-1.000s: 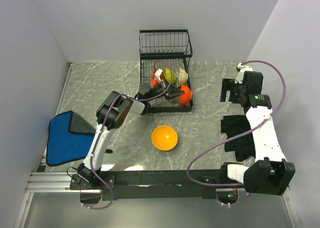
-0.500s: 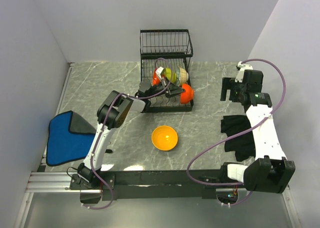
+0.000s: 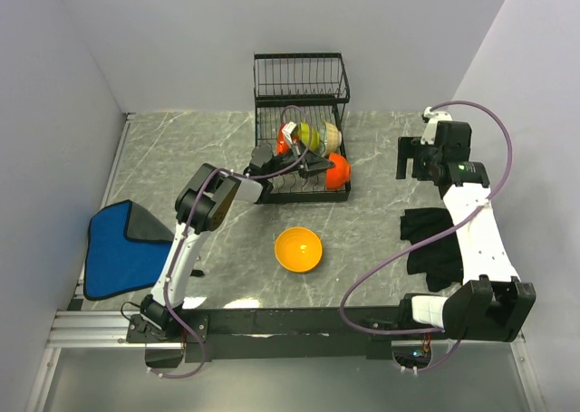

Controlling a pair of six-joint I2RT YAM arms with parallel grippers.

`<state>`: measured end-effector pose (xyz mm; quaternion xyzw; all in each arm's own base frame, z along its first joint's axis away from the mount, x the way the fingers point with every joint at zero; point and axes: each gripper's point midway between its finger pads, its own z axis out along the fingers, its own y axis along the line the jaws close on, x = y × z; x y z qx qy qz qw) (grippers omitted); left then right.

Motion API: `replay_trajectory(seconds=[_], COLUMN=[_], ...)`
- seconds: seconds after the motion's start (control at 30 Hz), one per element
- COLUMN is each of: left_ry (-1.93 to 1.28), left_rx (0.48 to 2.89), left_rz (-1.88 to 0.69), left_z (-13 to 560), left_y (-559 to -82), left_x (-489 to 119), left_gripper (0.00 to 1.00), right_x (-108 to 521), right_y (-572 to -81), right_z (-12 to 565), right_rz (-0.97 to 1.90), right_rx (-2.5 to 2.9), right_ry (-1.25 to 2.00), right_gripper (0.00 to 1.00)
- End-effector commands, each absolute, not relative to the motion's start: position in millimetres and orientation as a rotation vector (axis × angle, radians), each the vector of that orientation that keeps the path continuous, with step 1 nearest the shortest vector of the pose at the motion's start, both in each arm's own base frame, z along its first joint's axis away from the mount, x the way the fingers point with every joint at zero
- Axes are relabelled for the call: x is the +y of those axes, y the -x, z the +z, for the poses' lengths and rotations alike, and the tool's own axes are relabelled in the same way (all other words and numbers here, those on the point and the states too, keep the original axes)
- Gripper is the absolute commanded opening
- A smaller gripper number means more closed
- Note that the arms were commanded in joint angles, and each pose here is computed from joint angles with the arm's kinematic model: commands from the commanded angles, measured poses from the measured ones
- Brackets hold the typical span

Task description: Load the bowls into the dish rack

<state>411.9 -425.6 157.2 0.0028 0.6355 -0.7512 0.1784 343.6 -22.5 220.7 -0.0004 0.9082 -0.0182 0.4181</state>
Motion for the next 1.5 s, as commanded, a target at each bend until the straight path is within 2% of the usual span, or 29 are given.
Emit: replay_trajectory(seconds=[0.0,0.27,0.57,0.87,1.17,1.47], left_ry=[0.123,0.343,0.358,0.349,0.252,0.299], left_rx=[1.917,2.026,2.051,1.988,1.798,1.799], left_rz=[-2.037,-1.943,-1.953,-2.015,-2.155,-2.204], left_z=[89.7,65.5,61.8,80.7,138.3,122.9], left_y=[-426.2,-433.6,-434.9,-430.0,-421.5,-421.0], left_x=[-412.7,-403.1,-412.8,-424.0,-427.4,-432.1], left_gripper=[0.01,0.01,0.01,0.01,0.01,0.01], right_x=[-19.3,-6.4,7.1,15.8,14.3,23.5], right_y=[-354.5,-363.8,-367.2,-368.5,-368.2,-373.9], right_z=[240.9,238.5,237.7,238.4,238.2,235.7], right_rz=[-0.067,-0.055,-0.055,-0.046,-0.078,-0.086], right_rx=[2.227,2.232,2.227,2.226,2.225,2.242], right_ry=[0.038,0.081,0.135,0.172,0.179,0.226], right_gripper=[1.0,1.0,1.0,1.0,1.0,1.0])
